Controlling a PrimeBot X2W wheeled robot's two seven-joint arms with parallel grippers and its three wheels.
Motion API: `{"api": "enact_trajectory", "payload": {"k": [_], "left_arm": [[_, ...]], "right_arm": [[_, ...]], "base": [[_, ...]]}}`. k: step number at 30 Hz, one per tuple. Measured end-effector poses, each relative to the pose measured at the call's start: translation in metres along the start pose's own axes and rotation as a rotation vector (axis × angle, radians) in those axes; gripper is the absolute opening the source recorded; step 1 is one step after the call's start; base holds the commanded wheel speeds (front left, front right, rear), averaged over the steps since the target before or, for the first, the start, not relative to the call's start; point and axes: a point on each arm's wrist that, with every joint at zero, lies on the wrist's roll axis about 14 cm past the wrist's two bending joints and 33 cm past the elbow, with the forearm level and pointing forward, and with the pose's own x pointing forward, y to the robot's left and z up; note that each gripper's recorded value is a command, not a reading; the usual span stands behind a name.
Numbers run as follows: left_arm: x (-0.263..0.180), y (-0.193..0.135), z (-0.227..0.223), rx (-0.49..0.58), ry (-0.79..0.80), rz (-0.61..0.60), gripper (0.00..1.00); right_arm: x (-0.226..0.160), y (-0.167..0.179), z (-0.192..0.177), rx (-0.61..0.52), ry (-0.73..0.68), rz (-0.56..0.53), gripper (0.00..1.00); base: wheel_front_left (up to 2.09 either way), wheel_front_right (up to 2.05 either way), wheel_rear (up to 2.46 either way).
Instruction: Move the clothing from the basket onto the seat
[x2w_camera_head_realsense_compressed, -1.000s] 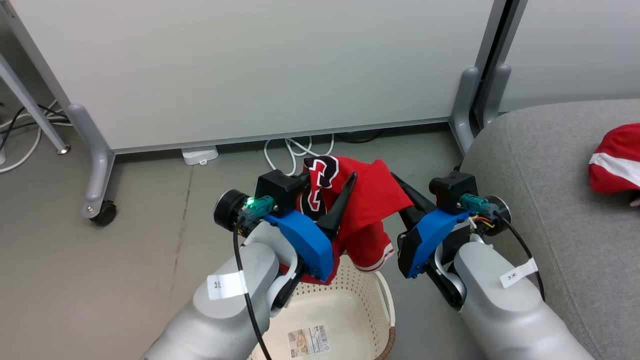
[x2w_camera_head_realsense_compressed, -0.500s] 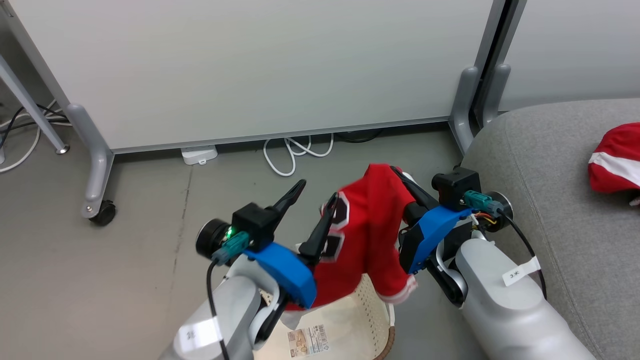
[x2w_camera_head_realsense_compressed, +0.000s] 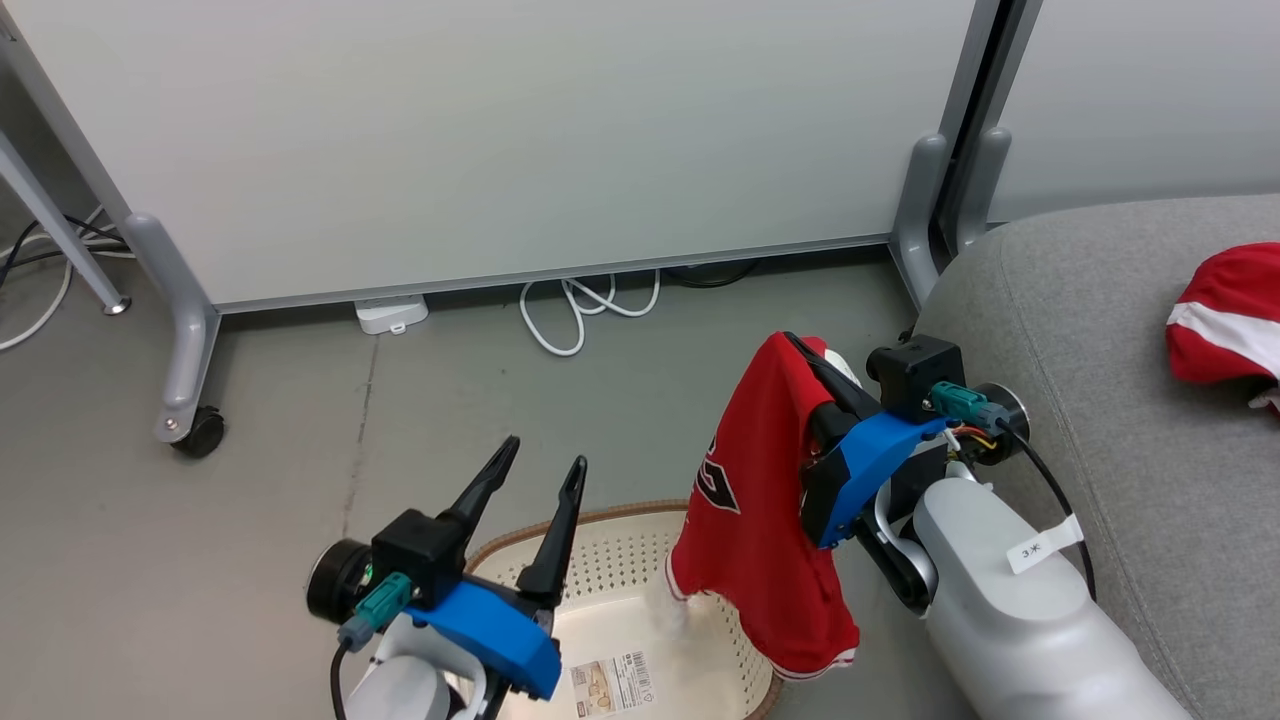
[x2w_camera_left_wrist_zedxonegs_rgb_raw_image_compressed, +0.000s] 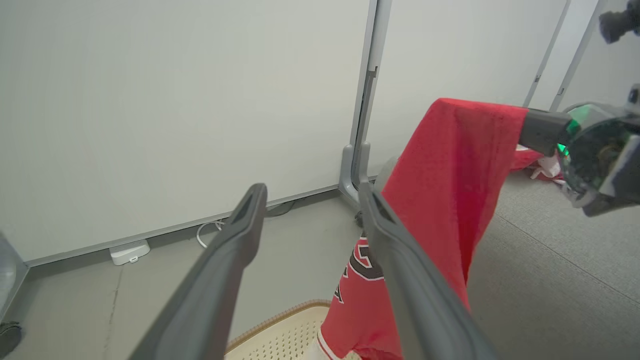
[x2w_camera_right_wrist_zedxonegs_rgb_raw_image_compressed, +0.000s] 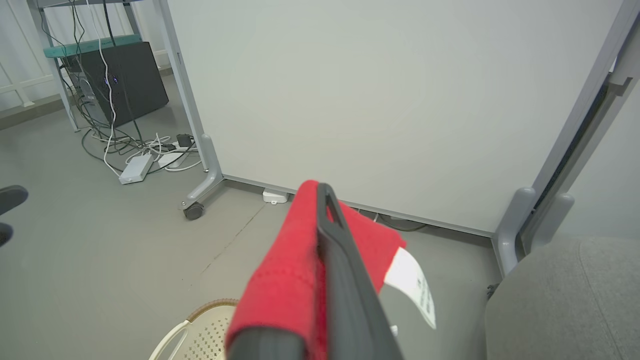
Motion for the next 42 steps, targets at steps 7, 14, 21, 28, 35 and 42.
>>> {"api": "enact_trajectory", "payload": {"k": [7,14,21,28,35,42], "left_arm": [[-0.007,0.002,-0.005,-0.008,0.007,0.017,1.0],[-0.007,-0.001,-0.007,-0.018,0.007,0.017,1.0],[0.002,-0.013,-0.01,-0.02,0.017,-0.028,1.0],[0.017,-0.032,-0.013,-0.017,0.024,-0.098,1.0],[0.033,-0.058,-0.017,-0.02,0.034,-0.187,1.0],[0.046,-0.084,-0.024,-0.028,0.051,-0.27,1.0]], "right_arm": [[-0.001,-0.001,0.001,-0.003,-0.001,-0.003,0.0],[-0.005,-0.006,0.001,-0.004,-0.003,-0.017,0.0],[-0.014,-0.022,0.005,0.007,-0.018,-0.064,0.0],[-0.034,-0.051,0.006,0.002,-0.024,-0.146,0.0],[-0.063,-0.084,0.006,0.0,-0.024,-0.252,0.0],[-0.093,-0.113,0.003,0.001,-0.02,-0.353,0.0]], "base": [[0.0,0.0,0.0],[0.0,0.0,0.0],[0.0,0.0,0.0],[0.0,0.0,0.0],[0.0,0.0,0.0],[0.0,0.0,0.0]]}}
